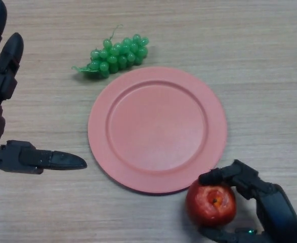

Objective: Pick up the red apple and place it on the plate

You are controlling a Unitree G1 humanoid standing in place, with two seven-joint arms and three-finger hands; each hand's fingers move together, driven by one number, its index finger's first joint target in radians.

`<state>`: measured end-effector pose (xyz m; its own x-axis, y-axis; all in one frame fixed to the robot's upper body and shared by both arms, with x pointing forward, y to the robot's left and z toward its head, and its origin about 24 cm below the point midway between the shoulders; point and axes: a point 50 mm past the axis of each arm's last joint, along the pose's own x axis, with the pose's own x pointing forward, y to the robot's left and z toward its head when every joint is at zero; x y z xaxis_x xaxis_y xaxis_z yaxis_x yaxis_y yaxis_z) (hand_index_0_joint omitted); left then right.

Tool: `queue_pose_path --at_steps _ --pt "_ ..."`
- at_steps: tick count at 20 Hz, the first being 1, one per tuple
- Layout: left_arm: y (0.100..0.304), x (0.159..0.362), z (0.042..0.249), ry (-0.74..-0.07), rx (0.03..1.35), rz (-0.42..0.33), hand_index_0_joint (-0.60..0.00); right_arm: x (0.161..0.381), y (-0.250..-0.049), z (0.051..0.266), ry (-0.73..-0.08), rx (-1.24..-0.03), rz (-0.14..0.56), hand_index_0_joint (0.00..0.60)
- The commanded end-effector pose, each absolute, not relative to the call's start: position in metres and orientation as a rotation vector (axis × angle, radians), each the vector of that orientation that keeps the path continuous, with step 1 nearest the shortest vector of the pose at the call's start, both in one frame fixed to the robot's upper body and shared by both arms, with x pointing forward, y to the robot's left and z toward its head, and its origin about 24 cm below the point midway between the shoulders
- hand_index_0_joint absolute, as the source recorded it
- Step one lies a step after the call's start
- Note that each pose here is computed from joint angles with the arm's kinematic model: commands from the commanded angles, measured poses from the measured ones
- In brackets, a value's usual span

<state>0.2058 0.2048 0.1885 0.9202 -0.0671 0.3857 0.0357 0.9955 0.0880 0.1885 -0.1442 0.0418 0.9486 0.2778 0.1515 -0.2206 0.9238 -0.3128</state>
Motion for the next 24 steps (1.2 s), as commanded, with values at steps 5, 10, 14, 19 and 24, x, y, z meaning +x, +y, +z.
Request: queue_pose_path --at_steps 5,10,14,19,24 --pt "0.206 0.192 0.214 -0.629 0.132 -0.072 0.0 0.208 -0.118 0.15 -0.453 -0.266 0.339 0.6" --pt "0.208 0.189 0.212 -0.629 0.105 -0.081 0.0 0.261 -0.098 0.177 -0.418 -0.314 0.312 0.6" --pt "0.209 0.186 0.209 -0.622 0.113 -0.102 0.0 0.287 -0.085 0.173 -0.384 -0.309 0.303 0.5" --pt "0.207 0.183 0.207 -0.606 0.145 -0.114 0.0 0.308 -0.065 0.141 -0.306 -0.363 0.189 0.6" --pt "0.205 0.183 0.203 -0.595 0.161 -0.115 0.0 0.309 -0.062 0.133 -0.294 -0.363 0.174 0.15"
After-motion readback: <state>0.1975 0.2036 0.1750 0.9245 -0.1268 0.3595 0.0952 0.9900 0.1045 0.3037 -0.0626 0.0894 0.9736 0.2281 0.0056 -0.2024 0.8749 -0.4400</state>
